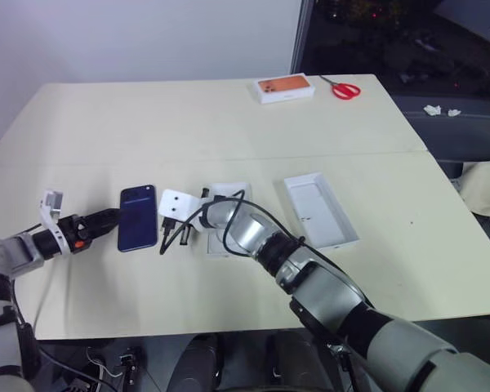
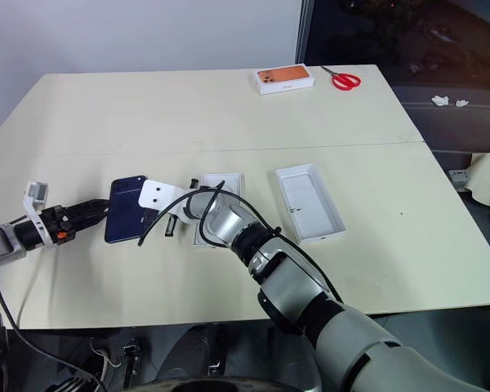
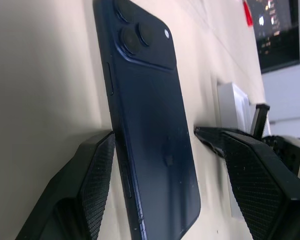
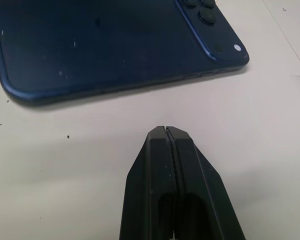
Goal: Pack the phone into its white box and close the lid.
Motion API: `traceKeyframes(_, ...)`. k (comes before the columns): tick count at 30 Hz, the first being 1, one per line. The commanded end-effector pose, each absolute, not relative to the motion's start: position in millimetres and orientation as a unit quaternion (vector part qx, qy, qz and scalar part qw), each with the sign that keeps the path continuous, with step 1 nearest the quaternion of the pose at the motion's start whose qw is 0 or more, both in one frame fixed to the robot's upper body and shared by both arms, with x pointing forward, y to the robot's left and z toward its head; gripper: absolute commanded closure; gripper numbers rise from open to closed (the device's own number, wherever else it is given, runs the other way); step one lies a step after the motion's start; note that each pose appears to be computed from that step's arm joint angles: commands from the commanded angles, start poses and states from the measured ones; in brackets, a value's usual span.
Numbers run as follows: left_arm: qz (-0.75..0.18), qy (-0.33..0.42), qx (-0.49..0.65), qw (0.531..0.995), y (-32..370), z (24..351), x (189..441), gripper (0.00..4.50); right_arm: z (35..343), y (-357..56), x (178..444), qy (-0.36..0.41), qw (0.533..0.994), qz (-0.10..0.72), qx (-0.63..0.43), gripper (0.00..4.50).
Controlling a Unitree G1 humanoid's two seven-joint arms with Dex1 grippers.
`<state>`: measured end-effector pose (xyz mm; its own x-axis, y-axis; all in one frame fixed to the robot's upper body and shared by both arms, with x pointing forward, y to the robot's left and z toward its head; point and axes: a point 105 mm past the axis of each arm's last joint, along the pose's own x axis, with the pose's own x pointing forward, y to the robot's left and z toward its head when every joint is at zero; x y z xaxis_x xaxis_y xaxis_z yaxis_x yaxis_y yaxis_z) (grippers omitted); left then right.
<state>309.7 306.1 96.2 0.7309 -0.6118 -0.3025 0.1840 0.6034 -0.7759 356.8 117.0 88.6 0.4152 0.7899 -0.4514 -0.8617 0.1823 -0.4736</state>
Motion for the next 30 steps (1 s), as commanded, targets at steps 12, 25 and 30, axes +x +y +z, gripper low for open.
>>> traceKeyframes(12,-0.266,0.337,-0.385,0.817,265.2,75.3,311.0,0.99,91.9,163.0,314.3,0.047,0.72,0.612,-0.323,4.47)
traceKeyframes(25,-0.255,0.363,-0.399,0.803,243.0,64.1,311.3,0.99,93.7,160.3,319.0,0.045,0.727,0.603,-0.325,4.47)
traceKeyframes(30,-0.26,0.345,-0.397,0.81,238.6,70.5,314.7,0.99,94.4,156.9,323.0,0.044,0.73,0.598,-0.326,4.47)
